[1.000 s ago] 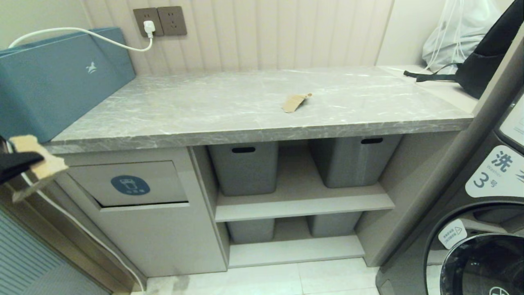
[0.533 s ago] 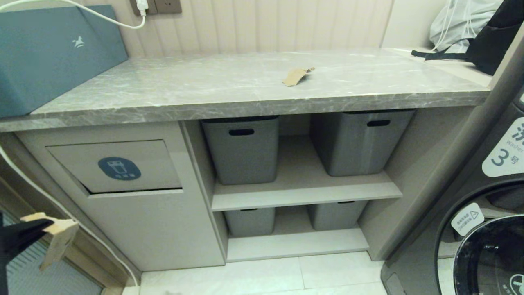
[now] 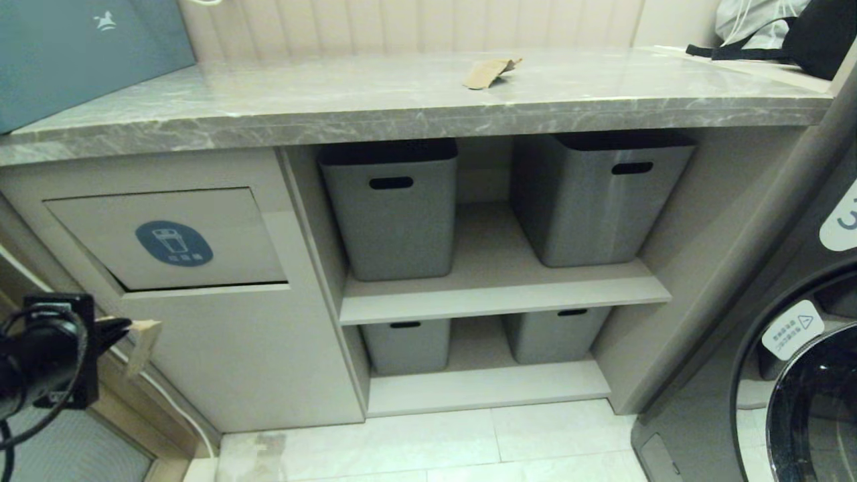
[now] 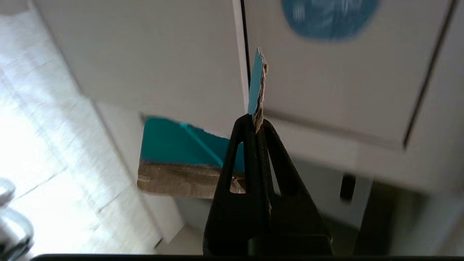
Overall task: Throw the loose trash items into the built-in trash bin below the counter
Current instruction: Put the garbage in the trash can
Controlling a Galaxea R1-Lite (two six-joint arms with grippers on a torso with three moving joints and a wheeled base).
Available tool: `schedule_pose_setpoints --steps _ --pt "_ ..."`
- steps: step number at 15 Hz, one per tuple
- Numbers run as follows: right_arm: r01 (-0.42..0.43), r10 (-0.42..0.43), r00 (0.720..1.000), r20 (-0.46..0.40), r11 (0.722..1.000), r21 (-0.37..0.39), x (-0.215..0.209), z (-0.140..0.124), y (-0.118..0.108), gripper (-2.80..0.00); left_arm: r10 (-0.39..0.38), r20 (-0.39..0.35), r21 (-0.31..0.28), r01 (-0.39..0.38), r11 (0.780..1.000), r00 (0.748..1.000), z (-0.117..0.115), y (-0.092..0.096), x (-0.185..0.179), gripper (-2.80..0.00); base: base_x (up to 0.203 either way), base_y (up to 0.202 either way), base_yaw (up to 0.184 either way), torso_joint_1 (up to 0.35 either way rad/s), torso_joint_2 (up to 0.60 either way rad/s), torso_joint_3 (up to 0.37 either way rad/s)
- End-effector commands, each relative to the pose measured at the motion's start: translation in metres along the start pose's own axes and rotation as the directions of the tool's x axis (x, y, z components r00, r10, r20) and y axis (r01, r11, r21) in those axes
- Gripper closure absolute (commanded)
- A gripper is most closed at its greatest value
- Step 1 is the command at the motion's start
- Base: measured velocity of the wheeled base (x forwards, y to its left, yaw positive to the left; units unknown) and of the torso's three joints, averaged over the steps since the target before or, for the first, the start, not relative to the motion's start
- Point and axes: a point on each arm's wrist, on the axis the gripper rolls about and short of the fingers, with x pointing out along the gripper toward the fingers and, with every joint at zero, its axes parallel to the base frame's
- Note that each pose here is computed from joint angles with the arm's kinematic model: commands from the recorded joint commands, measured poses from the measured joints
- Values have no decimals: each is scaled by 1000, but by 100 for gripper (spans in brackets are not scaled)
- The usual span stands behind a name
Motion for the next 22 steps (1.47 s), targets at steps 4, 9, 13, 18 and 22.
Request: schedule_pose_setpoints --steps 4,9,13,18,22 --pt "-1 1 1000 2 1000 0 0 0 0 0 -15 29 -11 16 1000 999 -1 21 83 0 0 0 0 -9 43 36" --pt "-1 1 1000 0 1000 0 0 0 0 0 -198 68 -1 198 980 978 -1 13 139 0 0 0 0 0 0 0" --pt "-1 1 1000 0 1000 0 0 0 0 0 -250 86 5 250 968 964 -1 6 179 0 0 0 0 0 0 0" --pt "-1 1 1000 1 1000 1 0 0 0 0 -254 99 6 255 967 962 -1 -5 207 -280 0 0 0 0 0 0" --pt "-1 1 1000 2 1000 0 0 0 0 0 -229 126 -1 231 973 965 2 -20 216 -280 0 0 0 0 0 0"
